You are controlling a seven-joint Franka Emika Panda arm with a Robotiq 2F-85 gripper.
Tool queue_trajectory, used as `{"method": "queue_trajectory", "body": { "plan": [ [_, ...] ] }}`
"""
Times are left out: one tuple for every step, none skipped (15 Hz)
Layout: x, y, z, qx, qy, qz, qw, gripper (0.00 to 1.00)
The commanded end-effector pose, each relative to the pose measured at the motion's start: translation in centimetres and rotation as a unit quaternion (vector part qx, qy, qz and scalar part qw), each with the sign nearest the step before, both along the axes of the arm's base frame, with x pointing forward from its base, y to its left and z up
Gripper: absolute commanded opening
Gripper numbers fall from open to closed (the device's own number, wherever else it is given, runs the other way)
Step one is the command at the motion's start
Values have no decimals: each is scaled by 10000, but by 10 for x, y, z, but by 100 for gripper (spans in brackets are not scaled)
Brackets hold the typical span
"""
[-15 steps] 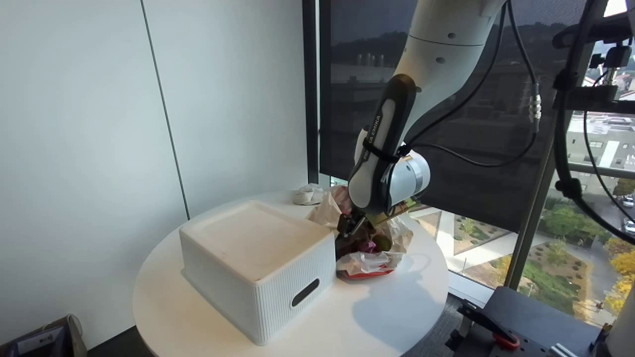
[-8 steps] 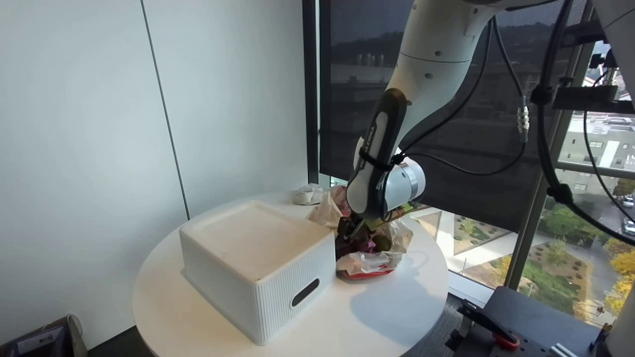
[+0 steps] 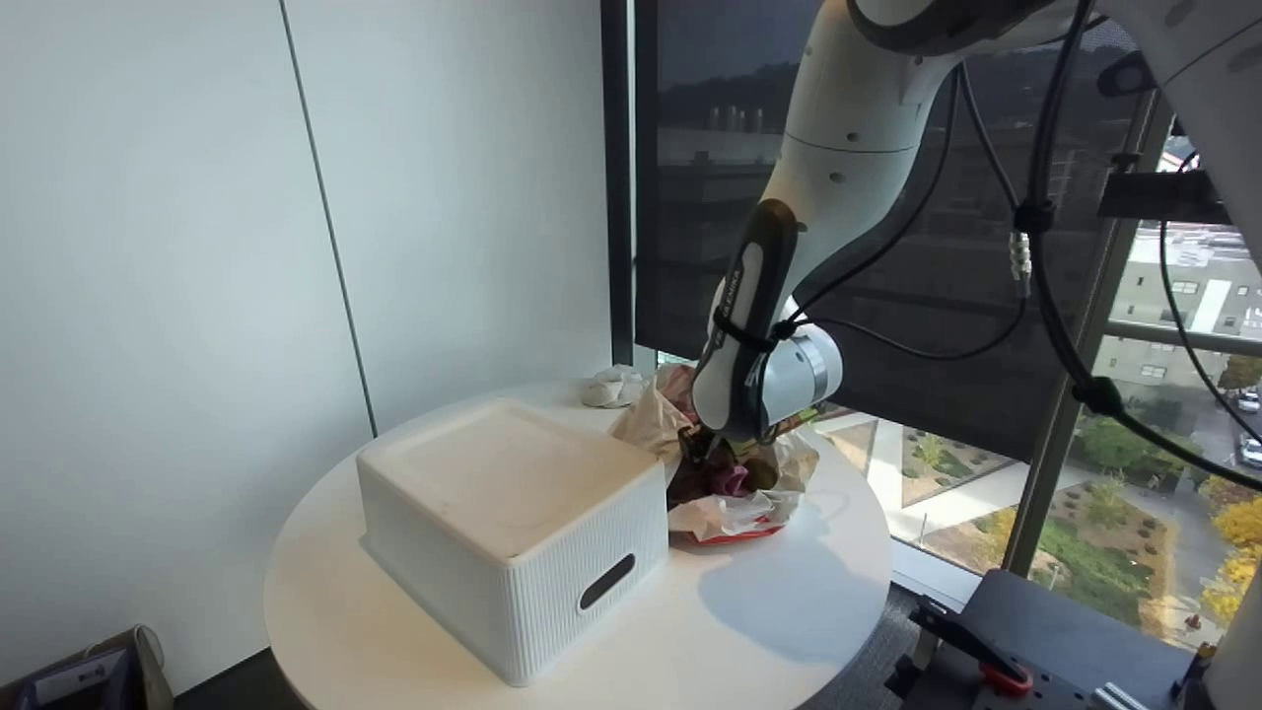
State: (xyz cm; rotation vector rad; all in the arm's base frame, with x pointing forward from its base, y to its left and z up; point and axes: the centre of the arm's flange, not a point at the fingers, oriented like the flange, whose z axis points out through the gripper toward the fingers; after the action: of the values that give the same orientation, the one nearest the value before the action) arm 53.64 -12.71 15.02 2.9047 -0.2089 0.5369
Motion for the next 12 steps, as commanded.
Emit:
{"method": "queue_trajectory", "body": {
  "plan": [
    [-7, -22, 17, -162, 14, -147, 9998, 23],
    [-11, -26, 25, -169, 137, -227, 9995, 16],
    [-13, -30, 32, -150, 251, -296, 9991, 10],
    [-15, -32, 40, -106, 431, -370, 9983, 6],
    [-15, -33, 48, -68, 683, -456, 9966, 7],
    [-15, -34, 53, -15, 912, -548, 9943, 7],
    [-14, -34, 59, 76, 1213, -614, 9907, 3],
    [-14, -31, 64, 179, 1583, -654, 9851, 3],
    [-15, -28, 69, 227, 1847, -689, 9801, 5],
    [-15, -22, 75, 330, 2104, -684, 9747, 5],
    [-16, -17, 81, 465, 2332, -645, 9692, 5],
    [-17, -10, 88, 623, 2383, -483, 9680, 7]
  ]
}}
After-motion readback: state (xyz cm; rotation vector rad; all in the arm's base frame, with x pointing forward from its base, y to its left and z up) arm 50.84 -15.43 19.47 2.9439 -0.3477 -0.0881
